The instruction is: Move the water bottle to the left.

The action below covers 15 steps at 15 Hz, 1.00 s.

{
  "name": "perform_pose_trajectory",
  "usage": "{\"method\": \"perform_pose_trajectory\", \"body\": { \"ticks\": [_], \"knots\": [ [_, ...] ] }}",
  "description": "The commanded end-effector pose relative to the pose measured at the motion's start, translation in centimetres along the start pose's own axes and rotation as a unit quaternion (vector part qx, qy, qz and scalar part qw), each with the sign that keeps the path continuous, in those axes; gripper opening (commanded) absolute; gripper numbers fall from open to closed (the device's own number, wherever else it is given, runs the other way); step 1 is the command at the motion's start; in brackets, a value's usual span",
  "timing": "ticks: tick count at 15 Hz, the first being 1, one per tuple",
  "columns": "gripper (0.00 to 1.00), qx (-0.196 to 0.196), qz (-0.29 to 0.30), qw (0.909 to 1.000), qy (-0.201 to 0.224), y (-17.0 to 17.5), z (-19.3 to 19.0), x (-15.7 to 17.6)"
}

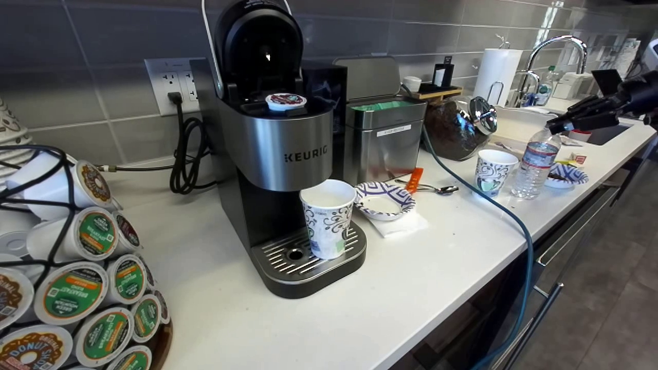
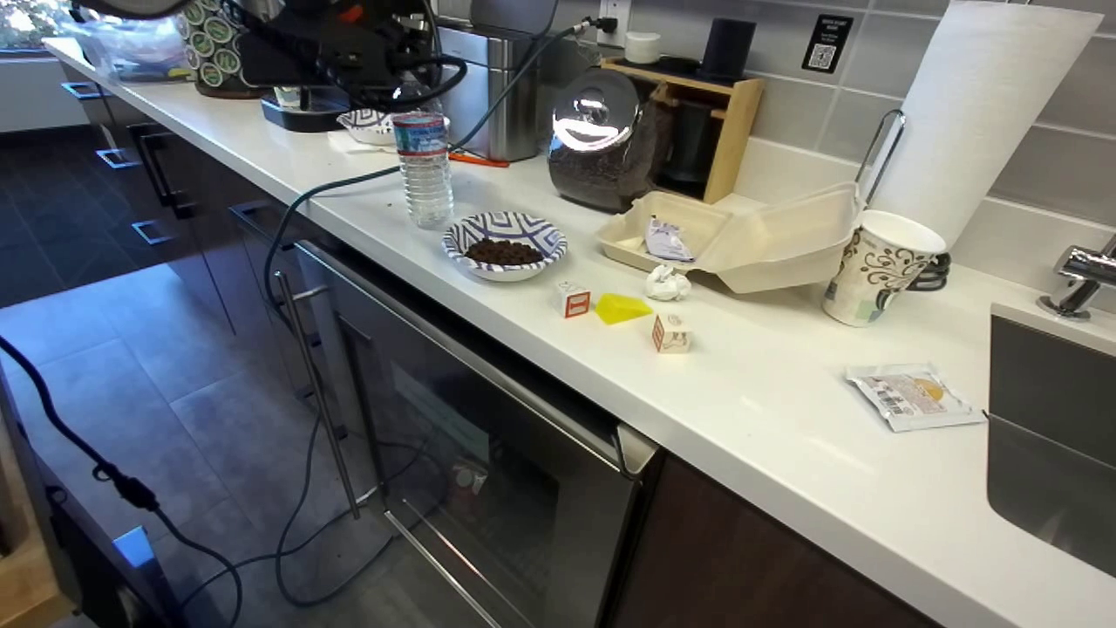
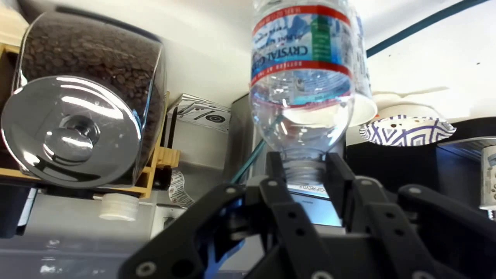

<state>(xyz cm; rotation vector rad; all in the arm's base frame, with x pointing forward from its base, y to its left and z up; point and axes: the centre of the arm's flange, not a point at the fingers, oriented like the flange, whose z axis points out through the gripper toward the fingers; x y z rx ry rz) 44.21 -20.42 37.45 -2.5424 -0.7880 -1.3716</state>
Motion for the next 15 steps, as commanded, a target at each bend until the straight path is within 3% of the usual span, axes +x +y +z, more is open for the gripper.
{"method": "perform_pose_trajectory", "body": {
  "ticks": [1, 2, 3, 4, 10, 13, 14, 15],
  "knots": [
    [0.08, -0.004, 0.032, 0.9988, 0.038, 1.5, 1.3, -1.0],
    [0.1, -0.007, 0.039, 0.9983, 0.043, 1.7, 1.4, -1.0],
    [0.57, -0.007, 0.043, 0.9979, 0.049, 1.9, 1.4, -1.2],
    [0.57, -0.009, 0.046, 0.9975, 0.052, 2.0, 1.3, -1.1],
    [0.99, -0.023, 0.038, 0.9984, 0.035, 2.0, -3.4, 0.5],
    [1.0, -0.035, -0.007, 0.9992, 0.02, -0.1, -8.0, 2.1],
    [1.0, -0.028, 0.01, 0.9988, 0.039, 1.7, -4.7, 1.8],
    [1.0, -0.034, 0.001, 0.9988, 0.034, 1.3, -5.9, 2.2]
  ]
}}
